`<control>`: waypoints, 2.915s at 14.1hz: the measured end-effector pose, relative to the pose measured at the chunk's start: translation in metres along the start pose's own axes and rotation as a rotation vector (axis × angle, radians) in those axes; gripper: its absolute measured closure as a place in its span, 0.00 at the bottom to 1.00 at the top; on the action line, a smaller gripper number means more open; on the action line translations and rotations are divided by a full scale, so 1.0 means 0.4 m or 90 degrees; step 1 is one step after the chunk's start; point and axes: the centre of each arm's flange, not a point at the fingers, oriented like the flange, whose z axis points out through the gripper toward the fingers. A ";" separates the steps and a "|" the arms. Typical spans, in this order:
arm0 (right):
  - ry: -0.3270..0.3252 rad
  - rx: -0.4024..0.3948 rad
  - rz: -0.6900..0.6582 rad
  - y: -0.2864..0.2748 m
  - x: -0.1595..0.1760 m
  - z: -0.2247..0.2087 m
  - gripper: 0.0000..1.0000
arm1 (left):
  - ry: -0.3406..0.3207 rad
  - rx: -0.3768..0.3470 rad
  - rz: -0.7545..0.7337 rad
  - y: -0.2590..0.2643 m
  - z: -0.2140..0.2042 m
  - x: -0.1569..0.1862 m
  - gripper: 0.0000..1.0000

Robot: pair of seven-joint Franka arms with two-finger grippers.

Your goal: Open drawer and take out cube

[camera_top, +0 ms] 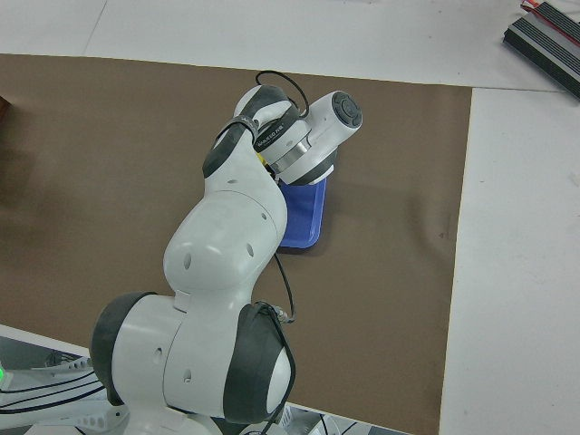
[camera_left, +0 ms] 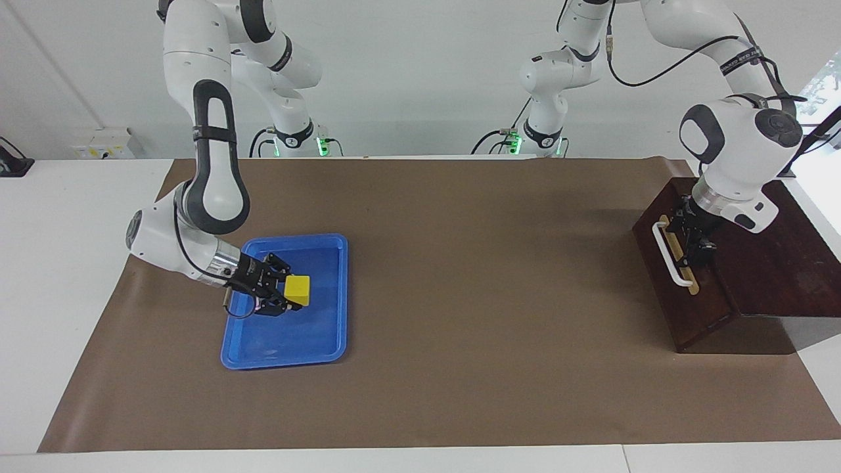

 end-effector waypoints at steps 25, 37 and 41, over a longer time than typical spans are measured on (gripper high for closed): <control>0.036 -0.047 -0.104 -0.002 -0.193 -0.216 0.00 | -0.096 0.046 0.792 0.020 -0.350 -0.308 0.00; 0.248 -0.275 -0.727 0.054 -0.440 -0.555 0.00 | -0.103 0.046 0.841 0.011 -0.372 -0.297 0.00; 0.276 -0.362 -0.892 0.112 -0.484 -0.648 0.00 | -0.111 0.050 0.859 0.020 -0.355 -0.303 0.00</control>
